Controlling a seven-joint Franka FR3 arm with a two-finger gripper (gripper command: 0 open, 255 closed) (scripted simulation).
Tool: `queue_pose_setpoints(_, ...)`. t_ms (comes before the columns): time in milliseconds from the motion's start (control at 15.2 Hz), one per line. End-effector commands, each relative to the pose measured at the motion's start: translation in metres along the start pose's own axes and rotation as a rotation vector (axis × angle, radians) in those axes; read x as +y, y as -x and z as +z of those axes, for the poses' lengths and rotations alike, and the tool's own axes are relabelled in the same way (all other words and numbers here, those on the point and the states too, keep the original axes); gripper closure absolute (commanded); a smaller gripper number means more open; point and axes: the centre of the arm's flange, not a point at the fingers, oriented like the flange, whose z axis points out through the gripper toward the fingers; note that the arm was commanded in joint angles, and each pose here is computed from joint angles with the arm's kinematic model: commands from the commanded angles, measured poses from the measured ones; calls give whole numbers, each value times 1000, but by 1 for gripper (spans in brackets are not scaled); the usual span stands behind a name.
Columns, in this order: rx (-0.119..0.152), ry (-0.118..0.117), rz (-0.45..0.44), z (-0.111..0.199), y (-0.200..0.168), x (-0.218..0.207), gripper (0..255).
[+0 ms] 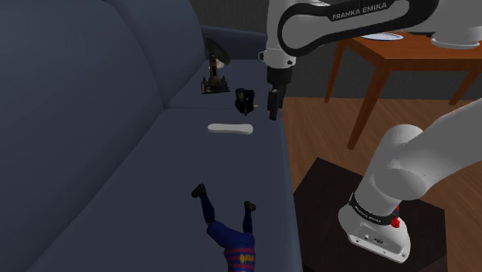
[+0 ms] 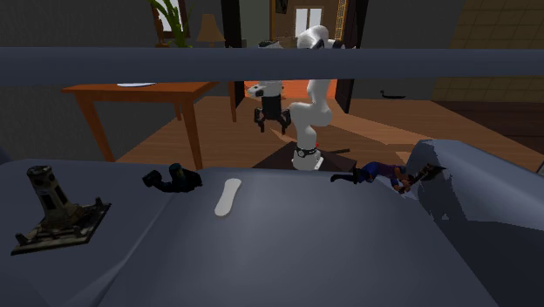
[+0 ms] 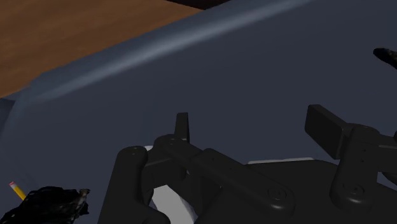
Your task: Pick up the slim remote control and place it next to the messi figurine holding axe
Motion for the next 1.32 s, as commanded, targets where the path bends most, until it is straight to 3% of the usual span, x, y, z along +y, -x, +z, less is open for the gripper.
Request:
queue_pose_setpoints(0, 2, 7, -23, 12, -19, 10, 0)
queue_pose_setpoints(1254, 7, 59, -233, 128, -222, 89, 0)
